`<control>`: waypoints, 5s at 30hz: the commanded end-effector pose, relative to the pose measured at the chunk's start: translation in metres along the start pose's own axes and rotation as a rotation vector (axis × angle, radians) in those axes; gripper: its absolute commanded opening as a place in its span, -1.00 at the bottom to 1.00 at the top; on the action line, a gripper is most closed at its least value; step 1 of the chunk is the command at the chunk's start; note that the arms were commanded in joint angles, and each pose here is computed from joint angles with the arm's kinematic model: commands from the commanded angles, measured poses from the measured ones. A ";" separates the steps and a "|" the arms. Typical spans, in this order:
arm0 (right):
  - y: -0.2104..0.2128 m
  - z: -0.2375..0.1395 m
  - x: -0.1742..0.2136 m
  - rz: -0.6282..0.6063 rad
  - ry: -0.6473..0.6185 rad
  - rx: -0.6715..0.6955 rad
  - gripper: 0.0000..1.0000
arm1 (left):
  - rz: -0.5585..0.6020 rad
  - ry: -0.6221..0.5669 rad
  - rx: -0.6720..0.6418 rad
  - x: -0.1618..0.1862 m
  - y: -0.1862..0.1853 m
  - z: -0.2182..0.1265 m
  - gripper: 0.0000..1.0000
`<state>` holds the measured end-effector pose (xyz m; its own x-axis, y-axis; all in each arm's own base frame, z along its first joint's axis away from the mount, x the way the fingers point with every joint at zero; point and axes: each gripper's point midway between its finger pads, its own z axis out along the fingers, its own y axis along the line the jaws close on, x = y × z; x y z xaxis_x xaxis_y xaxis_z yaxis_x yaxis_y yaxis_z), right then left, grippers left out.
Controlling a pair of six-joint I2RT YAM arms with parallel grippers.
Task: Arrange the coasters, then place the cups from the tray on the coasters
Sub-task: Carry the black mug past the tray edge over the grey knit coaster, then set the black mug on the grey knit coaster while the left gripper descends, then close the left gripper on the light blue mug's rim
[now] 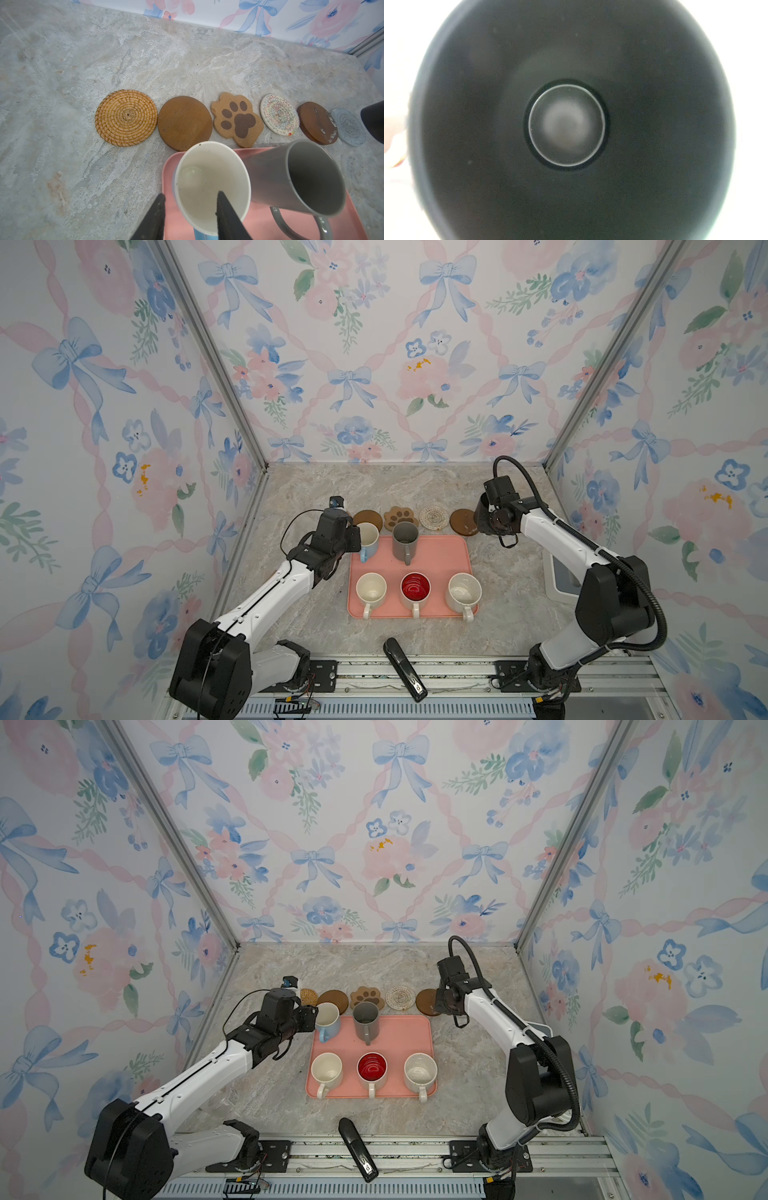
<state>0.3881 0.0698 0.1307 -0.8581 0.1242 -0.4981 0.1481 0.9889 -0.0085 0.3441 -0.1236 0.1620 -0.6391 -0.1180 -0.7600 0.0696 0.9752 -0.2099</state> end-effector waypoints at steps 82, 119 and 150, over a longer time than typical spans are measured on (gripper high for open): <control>-0.043 0.054 -0.004 0.034 -0.003 0.038 0.19 | -0.026 -0.055 0.007 -0.018 -0.012 -0.011 -0.21; 0.027 -0.089 -0.029 0.015 -0.317 -0.129 0.28 | 0.044 0.280 0.075 0.055 -0.040 -0.015 0.11; 0.038 -0.068 -0.024 0.012 -0.271 -0.148 0.24 | 0.072 0.370 -0.103 0.073 -0.021 0.034 -0.30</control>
<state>0.3803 0.1067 0.2066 -0.6837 0.1294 -0.7182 0.0658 0.9911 0.1160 0.3155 -0.1581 0.0861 -0.8741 0.0199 -0.4853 0.0780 0.9919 -0.0998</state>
